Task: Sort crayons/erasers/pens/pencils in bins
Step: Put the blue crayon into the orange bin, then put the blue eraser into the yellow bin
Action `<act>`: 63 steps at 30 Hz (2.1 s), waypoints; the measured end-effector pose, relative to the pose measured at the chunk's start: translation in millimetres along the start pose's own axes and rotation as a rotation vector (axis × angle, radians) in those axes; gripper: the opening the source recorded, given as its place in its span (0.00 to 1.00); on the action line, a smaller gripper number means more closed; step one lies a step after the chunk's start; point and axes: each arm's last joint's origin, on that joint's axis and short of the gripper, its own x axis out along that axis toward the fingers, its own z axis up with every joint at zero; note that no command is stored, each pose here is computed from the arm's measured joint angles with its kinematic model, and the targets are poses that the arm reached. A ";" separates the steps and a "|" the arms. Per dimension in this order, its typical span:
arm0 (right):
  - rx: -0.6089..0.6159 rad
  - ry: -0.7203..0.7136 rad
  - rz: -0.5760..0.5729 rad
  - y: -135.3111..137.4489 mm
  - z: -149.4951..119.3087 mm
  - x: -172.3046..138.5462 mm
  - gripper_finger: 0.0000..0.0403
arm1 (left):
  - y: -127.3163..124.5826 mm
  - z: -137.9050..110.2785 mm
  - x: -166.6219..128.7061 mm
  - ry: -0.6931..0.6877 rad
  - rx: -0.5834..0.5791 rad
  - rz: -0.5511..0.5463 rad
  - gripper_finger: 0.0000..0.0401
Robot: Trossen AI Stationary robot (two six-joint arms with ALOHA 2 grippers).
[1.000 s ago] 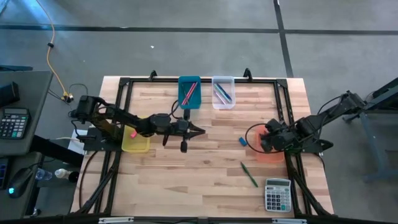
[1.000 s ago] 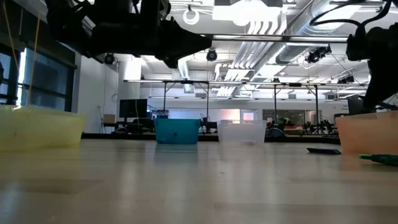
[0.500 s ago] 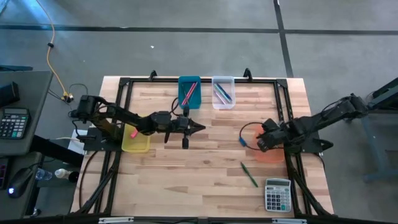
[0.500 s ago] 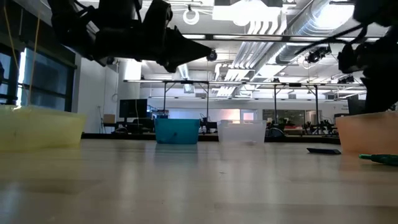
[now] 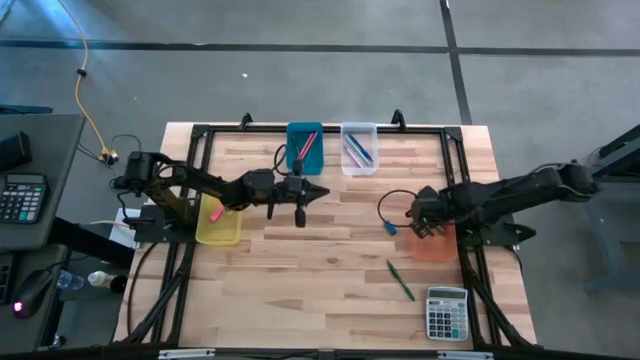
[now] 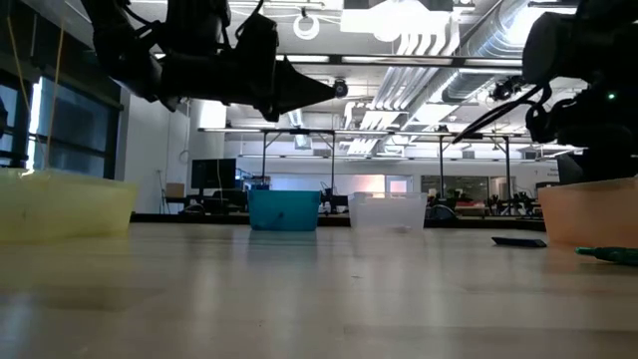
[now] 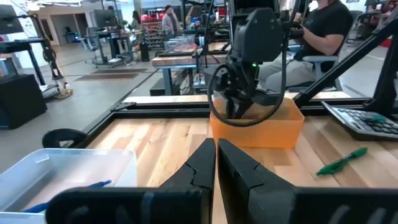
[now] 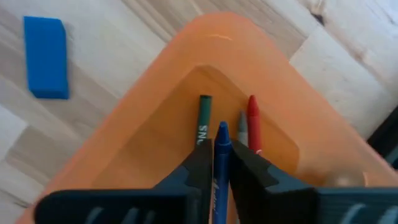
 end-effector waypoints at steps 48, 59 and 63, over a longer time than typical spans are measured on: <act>-0.228 -0.181 0.093 116.7 31.7 -28.0 0.67 | -55.9 -27.7 -41.7 0.029 -0.004 -0.192 0.02; -0.144 -0.079 -0.036 117.8 42.6 5.4 0.67 | -73.4 -26.4 -45.5 0.024 0.000 -0.257 0.02; -0.130 -0.056 -0.066 117.9 48.4 17.2 0.65 | -79.1 -26.1 -47.0 0.025 0.003 -0.248 0.02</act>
